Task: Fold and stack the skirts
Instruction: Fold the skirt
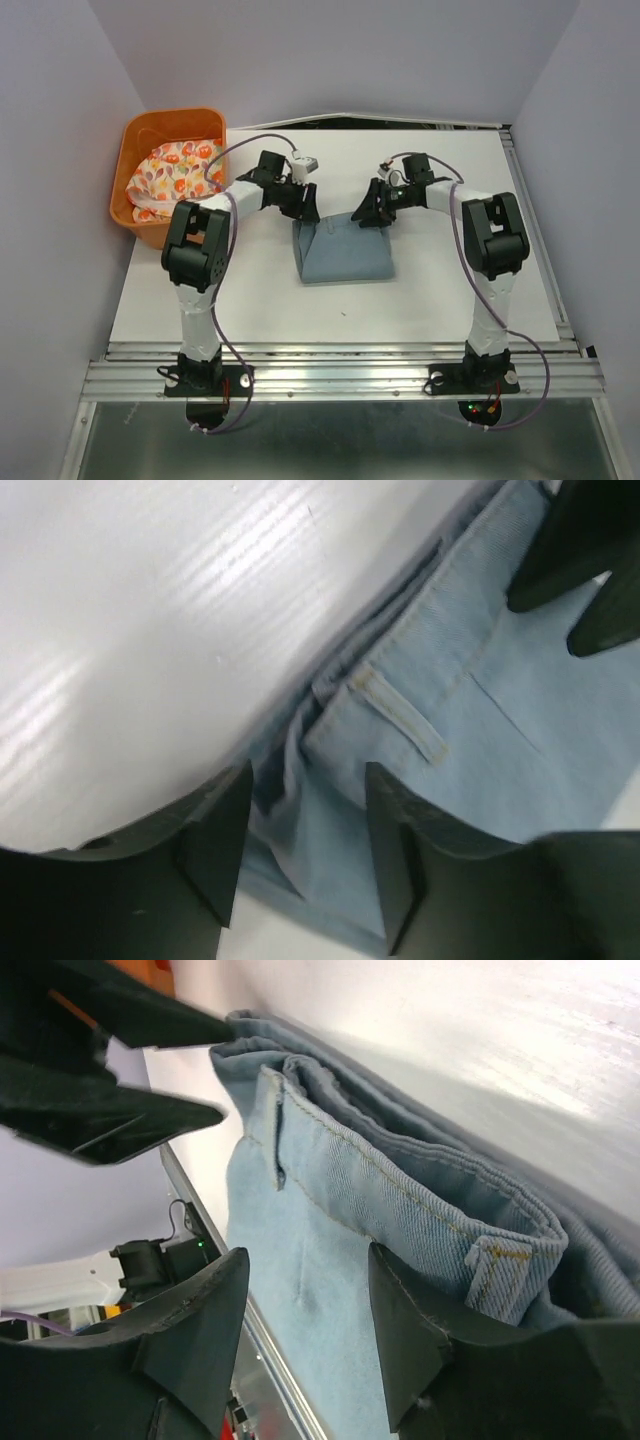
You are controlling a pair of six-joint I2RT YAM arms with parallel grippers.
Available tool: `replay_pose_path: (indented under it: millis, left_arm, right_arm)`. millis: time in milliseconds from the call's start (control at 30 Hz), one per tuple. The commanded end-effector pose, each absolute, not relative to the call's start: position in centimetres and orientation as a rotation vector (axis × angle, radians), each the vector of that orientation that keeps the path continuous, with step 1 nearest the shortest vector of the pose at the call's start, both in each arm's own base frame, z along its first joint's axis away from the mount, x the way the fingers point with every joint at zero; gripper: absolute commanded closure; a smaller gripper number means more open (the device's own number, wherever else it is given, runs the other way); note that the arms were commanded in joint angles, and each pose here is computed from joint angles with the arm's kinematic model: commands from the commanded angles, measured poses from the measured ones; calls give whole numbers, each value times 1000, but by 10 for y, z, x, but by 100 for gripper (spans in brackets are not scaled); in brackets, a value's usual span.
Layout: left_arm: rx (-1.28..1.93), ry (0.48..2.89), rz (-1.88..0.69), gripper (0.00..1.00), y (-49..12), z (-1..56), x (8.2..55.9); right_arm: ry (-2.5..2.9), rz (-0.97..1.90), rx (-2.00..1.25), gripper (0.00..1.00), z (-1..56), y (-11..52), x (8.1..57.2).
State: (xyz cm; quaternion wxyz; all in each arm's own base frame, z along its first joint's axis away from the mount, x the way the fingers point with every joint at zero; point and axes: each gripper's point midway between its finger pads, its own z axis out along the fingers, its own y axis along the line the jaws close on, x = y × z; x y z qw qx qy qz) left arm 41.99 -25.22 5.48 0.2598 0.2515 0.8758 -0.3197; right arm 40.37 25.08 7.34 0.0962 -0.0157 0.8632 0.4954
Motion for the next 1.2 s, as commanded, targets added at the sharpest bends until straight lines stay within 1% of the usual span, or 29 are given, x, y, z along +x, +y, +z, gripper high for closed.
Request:
replay_pose_path:
  millis: [0, 33, 133, 200, 233, 300, 333, 467, 533, 633, 767, 833, 933, 1033, 1067, 1100, 1167]
  left_arm:
    - [761, 2091, -973, 38, -258, 160, 398]
    - [745, 2087, -1000, 38, -257, 168, 386]
    - [744, 2091, -1093, 38, -259, 171, 364]
    - [747, 2092, -1169, 38, -261, 168, 347]
    - [712, 2133, -1212, 38, -261, 158, 337]
    - [703, 2139, -1287, 39, -265, 151, 327]
    - [674, 2197, -1324, 39, -264, 133, 318]
    - [614, 2265, -1370, 40, -268, 101, 311]
    - [599, 2308, -1354, 41, -266, 86, 312]
    - [587, 2370, -1315, 41, -265, 66, 319]
    - [593, 2392, -1271, 40, -261, 59, 326]
    - [609, 2370, -1277, 40, -263, 65, 327]
    - [660, 2288, -1248, 38, -263, 88, 332]
    - [720, 2185, -1148, 35, -256, 125, 333]
    - [741, 2167, -1073, 35, -251, 128, 337]
    - [750, 2138, -1033, 34, -248, 137, 340]
    - [734, 2101, -954, 31, -240, 158, 342]
  right_arm:
    - [2380, 1444, -156, 42, 147, 250, 418]
    - [2342, 1456, -184, 41, 168, 250, 411]
    - [2322, 1480, -241, 41, 186, 257, 386]
    - [2351, 1499, -264, 41, 181, 261, 367]
    - [2376, 1525, -274, 41, 174, 264, 353]
    - [2408, 1559, -277, 41, 164, 266, 340]
    - [2422, 1573, -272, 41, 156, 266, 335]
    - [2539, 1560, -236, 43, 105, 259, 320]
    - [2573, 1517, -251, 44, 88, 255, 318]
    - [2652, 1345, -213, 46, 59, 244, 323]
    - [2688, 1196, -160, 45, 46, 226, 332]
    - [2685, 1171, -168, 44, 49, 224, 333]
    - [2641, 1139, -197, 41, 69, 223, 340]
    - [2556, 1114, -234, 37, 114, 223, 348]
    - [2526, 1112, -248, 33, 127, 224, 350]
    - [2494, 1109, -275, 32, 141, 227, 351]
    - [2415, 1019, -303, 29, 174, 227, 355]
